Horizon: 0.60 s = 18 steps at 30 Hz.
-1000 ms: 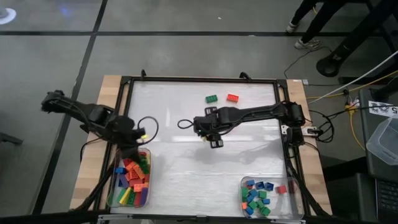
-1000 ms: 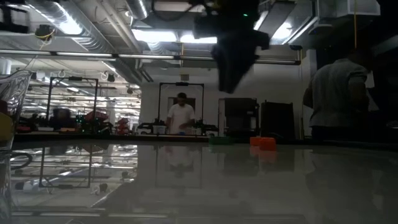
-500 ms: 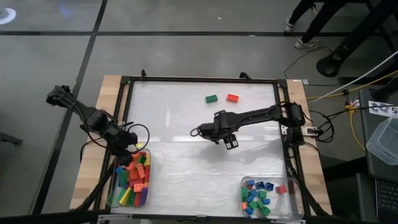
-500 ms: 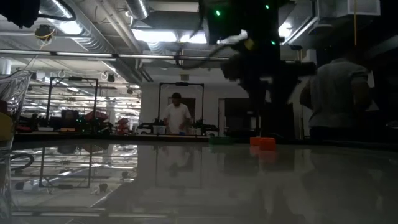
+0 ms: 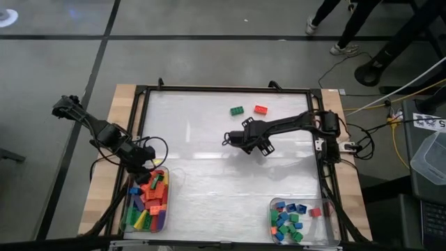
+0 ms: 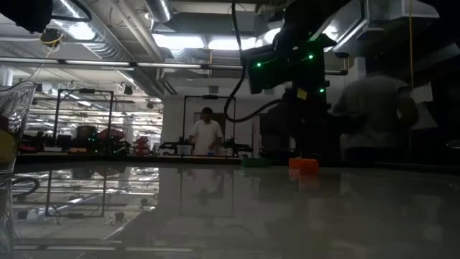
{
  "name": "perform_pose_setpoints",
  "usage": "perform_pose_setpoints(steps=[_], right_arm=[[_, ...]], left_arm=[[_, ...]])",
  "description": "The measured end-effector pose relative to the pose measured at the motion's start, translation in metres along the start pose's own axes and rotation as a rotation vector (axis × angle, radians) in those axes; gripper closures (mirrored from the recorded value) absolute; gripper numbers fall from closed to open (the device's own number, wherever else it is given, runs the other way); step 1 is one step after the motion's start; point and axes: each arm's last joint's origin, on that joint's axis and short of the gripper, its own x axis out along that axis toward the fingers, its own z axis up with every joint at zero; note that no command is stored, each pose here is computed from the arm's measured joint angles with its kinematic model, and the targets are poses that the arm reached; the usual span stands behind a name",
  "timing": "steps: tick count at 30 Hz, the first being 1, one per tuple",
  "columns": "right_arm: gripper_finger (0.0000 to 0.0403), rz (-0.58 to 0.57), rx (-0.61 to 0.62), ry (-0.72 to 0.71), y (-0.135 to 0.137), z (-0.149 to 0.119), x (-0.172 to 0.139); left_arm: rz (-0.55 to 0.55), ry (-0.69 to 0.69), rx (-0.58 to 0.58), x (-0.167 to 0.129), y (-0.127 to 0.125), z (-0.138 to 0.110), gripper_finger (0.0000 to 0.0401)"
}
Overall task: Sort blocks by size
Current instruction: Put the large orange game piece into the left transparent bin
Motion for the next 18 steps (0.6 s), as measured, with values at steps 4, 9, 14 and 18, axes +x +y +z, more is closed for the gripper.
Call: perform_pose_setpoints(steps=[4, 9, 14, 18], right_arm=[[0.0155, 0.003, -0.008, -0.045, -0.007, 0.000, 0.003], [0.0155, 0.088, -0.042, -0.146, -0.008, 0.005, 0.006], [0.0159, 0.123, -0.042, -0.137, -0.005, 0.011, 0.015], [0.0197, 0.170, -0.021, -0.147, -0.003, 0.014, 0.019]], left_arm=[[0.002, -0.009, 0.000, 0.000, 0.000, 0.000, 0.0228], [0.005, -0.021, 0.000, 0.000, 0.000, 0.001, 0.0228], [0.006, -0.022, 0.017, 0.000, 0.000, 0.001, 0.0228], [0.010, -0.036, 0.058, 0.000, 0.000, 0.001, 0.0228]])
